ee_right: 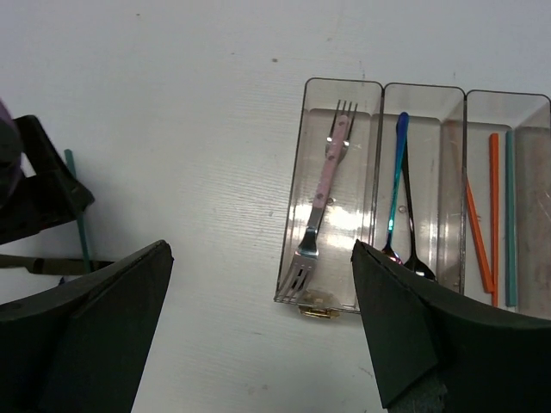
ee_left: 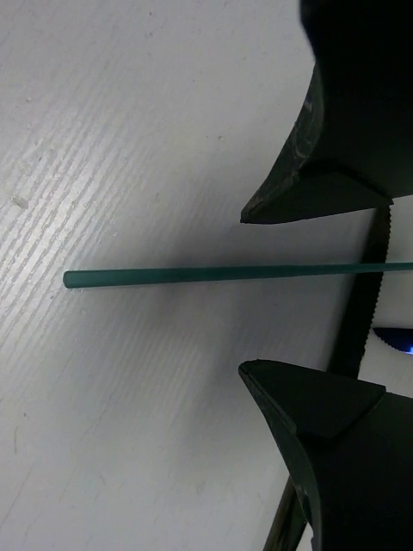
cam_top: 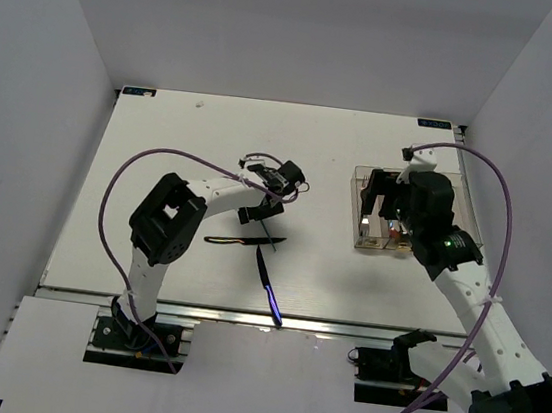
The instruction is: Sort the eating utensils into containers
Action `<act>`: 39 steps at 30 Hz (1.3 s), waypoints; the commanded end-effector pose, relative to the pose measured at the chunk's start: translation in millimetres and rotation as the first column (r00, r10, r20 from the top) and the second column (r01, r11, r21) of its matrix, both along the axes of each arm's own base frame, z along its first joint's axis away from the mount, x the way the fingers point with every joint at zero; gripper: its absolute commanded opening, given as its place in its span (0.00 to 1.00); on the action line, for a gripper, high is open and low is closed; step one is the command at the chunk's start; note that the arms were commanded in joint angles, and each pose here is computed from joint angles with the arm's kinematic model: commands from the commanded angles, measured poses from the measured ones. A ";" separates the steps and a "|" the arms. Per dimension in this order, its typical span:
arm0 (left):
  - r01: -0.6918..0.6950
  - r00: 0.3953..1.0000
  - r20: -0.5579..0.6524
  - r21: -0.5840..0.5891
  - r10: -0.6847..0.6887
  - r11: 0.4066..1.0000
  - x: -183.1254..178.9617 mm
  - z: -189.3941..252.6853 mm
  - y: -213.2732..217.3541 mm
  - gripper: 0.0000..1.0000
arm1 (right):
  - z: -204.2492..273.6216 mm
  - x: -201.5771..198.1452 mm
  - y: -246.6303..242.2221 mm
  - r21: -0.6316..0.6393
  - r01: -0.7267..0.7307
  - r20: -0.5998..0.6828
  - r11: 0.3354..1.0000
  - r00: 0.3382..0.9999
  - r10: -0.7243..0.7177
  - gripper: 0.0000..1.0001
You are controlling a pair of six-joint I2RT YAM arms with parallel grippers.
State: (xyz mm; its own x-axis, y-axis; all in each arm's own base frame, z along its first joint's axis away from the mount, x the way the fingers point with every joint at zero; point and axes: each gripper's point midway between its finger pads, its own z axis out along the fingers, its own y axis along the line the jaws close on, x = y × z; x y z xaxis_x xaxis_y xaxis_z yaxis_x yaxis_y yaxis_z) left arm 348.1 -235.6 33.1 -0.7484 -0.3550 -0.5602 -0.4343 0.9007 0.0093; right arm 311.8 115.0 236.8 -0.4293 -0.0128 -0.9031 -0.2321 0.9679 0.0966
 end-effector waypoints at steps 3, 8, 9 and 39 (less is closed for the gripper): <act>-0.023 1.000 -0.002 -0.063 0.023 0.998 2.8 -16.1 -10.4 0.69 | 20.7 -5.9 17.4 0.055 -0.080 0.058 0.995 0.995 0.077 0.89; -0.025 0.999 -0.035 -0.063 0.023 0.998 -6.0 -33.4 -7.6 0.45 | 24.1 -8.5 19.7 0.068 -0.092 0.075 0.993 0.993 0.087 0.89; -0.026 0.999 -0.043 -0.057 0.024 0.998 -6.2 -36.9 -6.9 0.41 | 24.4 -8.9 19.6 0.071 -0.091 0.079 0.993 0.993 0.086 0.89; 0.868 0.495 0.848 -0.494 -0.192 0.054 -96.6 220.8 -142.4 0.00 | 43.0 -6.2 90.5 0.562 -0.110 -0.019 0.820 0.989 0.145 0.86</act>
State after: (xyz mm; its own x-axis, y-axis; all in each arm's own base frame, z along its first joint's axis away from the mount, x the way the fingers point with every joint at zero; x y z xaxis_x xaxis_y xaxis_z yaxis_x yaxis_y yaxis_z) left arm 272.8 -370.5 205.2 -0.7258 -0.4138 -0.5496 0.4336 0.3451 -0.8324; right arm 306.6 192.3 252.6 -0.5325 0.4195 -0.7352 -0.2617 0.7444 0.6143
